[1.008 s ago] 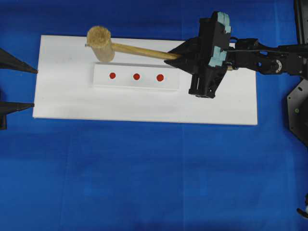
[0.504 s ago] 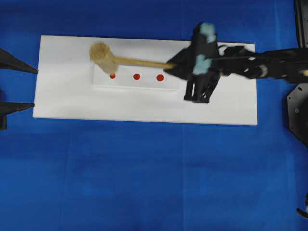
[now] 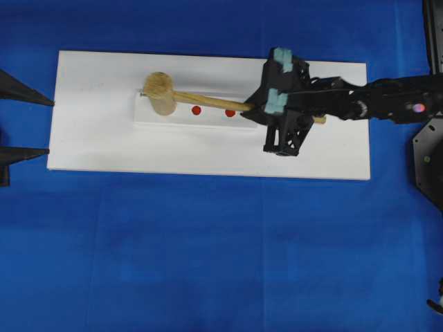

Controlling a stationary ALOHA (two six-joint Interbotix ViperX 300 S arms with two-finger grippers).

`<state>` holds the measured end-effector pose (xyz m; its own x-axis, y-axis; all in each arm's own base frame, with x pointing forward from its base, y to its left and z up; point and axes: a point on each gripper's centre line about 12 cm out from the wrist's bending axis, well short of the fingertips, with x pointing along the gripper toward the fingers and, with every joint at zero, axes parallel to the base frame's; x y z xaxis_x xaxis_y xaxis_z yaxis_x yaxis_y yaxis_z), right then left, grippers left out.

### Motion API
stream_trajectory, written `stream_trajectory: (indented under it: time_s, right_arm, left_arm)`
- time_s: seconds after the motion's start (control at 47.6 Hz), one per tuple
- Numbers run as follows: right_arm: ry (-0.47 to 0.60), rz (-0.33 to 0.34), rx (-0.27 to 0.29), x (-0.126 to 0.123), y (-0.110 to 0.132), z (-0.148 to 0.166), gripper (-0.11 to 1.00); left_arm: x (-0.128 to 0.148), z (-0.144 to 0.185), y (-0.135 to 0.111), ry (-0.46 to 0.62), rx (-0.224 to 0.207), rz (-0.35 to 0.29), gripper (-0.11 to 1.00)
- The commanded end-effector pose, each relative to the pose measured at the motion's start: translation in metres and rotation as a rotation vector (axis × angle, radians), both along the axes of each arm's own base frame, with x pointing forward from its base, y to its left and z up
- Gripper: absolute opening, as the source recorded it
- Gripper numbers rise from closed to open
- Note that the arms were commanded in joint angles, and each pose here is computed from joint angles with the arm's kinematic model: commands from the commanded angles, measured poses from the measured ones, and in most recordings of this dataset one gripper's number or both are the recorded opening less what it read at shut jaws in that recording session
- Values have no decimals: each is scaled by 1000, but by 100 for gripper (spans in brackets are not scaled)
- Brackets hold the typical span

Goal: Hit the mark with a hammer.
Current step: 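Raise the mallet with the right gripper above the red dots, then swing the mallet head down onto the red dots on the strip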

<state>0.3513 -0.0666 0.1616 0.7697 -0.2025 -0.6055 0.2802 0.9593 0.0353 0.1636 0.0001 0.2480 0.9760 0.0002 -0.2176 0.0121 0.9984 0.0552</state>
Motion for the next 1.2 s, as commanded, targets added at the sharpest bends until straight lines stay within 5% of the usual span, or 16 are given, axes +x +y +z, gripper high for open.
stream_trajectory:
  time_s: [0.0, 0.231, 0.588, 0.756, 0.987, 1.176]
  right_arm:
    - [-99, 5, -27, -3, 2, 35, 2]
    - [-230, 23, -67, -32, 9, 79, 2]
    - [-249, 3, -77, -56, 10, 77, 2]
    - [-160, -7, -38, -51, 10, 48, 2]
    - [87, -64, 63, -47, 9, -33, 2]
    - [60, -61, 62, -47, 9, -23, 2]
  left_arm:
    - [2, 3, 0, -6, 2, 1, 88]
    - [2, 4, 0, -8, 2, 1, 88]
    - [2, 4, 0, -9, 8, 0, 88]
    - [2, 4, 0, -9, 8, 0, 88]
    - [2, 4, 0, -9, 8, 0, 88]
    - [1, 4, 0, -9, 6, 0, 88]
